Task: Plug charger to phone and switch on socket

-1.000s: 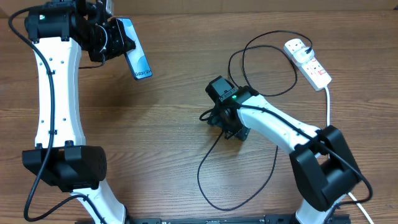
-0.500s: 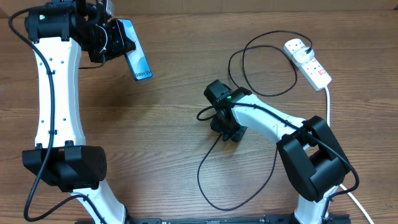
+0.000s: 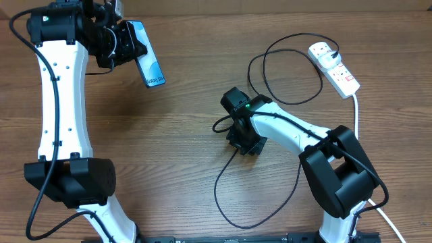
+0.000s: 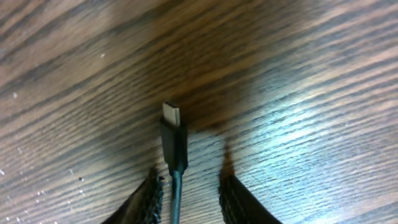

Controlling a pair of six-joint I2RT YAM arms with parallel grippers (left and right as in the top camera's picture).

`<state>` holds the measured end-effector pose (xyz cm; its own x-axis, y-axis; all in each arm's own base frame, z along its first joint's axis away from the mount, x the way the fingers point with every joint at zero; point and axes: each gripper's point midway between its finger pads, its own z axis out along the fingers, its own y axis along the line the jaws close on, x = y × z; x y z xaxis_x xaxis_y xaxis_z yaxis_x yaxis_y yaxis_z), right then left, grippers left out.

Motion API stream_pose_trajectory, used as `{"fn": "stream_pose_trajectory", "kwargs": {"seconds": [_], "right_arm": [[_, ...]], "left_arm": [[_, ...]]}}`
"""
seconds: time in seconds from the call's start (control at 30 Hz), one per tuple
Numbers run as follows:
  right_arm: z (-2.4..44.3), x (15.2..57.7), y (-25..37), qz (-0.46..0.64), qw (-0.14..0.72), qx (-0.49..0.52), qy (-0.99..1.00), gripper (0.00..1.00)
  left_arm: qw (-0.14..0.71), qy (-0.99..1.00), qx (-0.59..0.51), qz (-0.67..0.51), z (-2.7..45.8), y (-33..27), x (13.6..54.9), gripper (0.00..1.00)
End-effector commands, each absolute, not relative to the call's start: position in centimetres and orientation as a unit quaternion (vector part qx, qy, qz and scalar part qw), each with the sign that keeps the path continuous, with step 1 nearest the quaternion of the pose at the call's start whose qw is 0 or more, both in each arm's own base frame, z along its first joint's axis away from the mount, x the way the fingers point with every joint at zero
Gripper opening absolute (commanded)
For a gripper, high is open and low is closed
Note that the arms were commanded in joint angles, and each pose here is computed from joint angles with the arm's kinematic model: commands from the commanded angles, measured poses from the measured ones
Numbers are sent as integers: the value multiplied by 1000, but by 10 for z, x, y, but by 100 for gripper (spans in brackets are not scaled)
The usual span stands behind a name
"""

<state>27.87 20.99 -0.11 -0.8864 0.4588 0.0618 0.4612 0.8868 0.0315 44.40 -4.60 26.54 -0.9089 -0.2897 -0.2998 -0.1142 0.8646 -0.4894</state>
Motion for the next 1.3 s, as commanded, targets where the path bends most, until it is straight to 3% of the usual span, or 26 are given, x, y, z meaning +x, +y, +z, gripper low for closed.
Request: {"fn": "stream_pose_trajectory", "kwargs": {"seconds": [0.0,0.53,0.67,0.8,1.03,1.27], "right_arm": [[-20,268,212,-8,52,-233,-971,28],[-21,276,215,-18,36,-231,-972,4],[-21,282,217,-23,24,-220,-975,4],[-6,296,226,-44,9,-184,-982,4],[101,324,276,-191,-61,-55,-978,4],[223,296,306,-350,-114,83,-926,4]], "left_arm": [[201,945,-89,-243,277,-51,446,4],[201,945,-88,-243,277,-51,445,4],[201,945,-83,-245,277,-52,445,4],[205,928,-5,-310,290,-77,439,4],[208,888,48,-407,314,-106,430,4],[224,834,102,-493,344,-127,422,4]]}}
